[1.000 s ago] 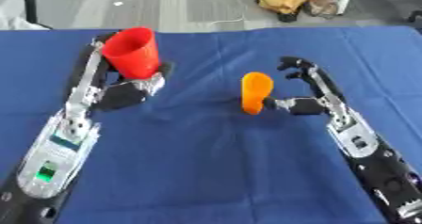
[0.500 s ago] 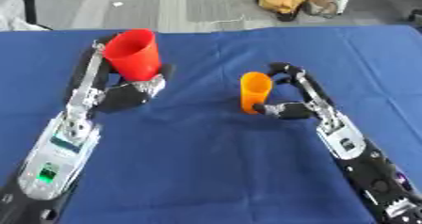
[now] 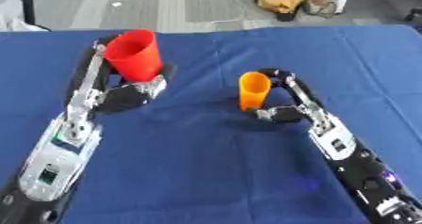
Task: Pour the contents of one cup into another cup.
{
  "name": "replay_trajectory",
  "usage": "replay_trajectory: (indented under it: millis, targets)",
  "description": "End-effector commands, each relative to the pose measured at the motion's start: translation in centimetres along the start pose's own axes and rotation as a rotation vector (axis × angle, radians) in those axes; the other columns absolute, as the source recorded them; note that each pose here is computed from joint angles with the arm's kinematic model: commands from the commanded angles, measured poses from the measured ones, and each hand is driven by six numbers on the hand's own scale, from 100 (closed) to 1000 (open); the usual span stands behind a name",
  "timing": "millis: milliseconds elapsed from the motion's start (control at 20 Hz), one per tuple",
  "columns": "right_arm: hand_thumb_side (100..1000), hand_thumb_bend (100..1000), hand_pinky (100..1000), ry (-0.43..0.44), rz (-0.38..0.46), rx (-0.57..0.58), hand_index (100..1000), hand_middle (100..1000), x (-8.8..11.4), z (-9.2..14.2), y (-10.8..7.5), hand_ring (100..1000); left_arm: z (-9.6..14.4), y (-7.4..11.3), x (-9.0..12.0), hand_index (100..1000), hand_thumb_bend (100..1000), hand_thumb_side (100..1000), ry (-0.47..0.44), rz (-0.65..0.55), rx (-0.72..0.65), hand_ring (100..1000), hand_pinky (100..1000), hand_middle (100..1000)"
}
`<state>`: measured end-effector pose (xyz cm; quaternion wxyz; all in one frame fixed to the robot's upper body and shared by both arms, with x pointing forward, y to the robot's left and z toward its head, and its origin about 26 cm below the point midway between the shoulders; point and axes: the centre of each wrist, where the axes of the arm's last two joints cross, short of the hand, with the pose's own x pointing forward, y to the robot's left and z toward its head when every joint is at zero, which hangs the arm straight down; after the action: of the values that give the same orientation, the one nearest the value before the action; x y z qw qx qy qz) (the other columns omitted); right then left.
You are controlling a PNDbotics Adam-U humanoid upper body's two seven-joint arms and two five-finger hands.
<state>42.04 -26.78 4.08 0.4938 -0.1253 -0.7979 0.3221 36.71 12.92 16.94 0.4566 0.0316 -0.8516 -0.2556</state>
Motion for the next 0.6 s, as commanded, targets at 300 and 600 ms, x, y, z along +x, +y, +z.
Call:
replay_trajectory:
  millis: [300, 600]
  targets:
    - [380, 747, 748, -0.025, 0.031, 0.048, 858, 667, 0.3, -1.1, 0.2, 887, -0.4, 0.0, 0.8, 598, 385, 203, -0.031, 0.008, -0.008, 275, 100, 284]
    - [398, 744, 747, -0.036, 0.04, 0.071, 840, 639, 0.5, -1.7, 0.7, 870, -0.4, -0.2, 0.9, 599, 381, 203, -0.033, 0.01, -0.015, 276, 100, 285]
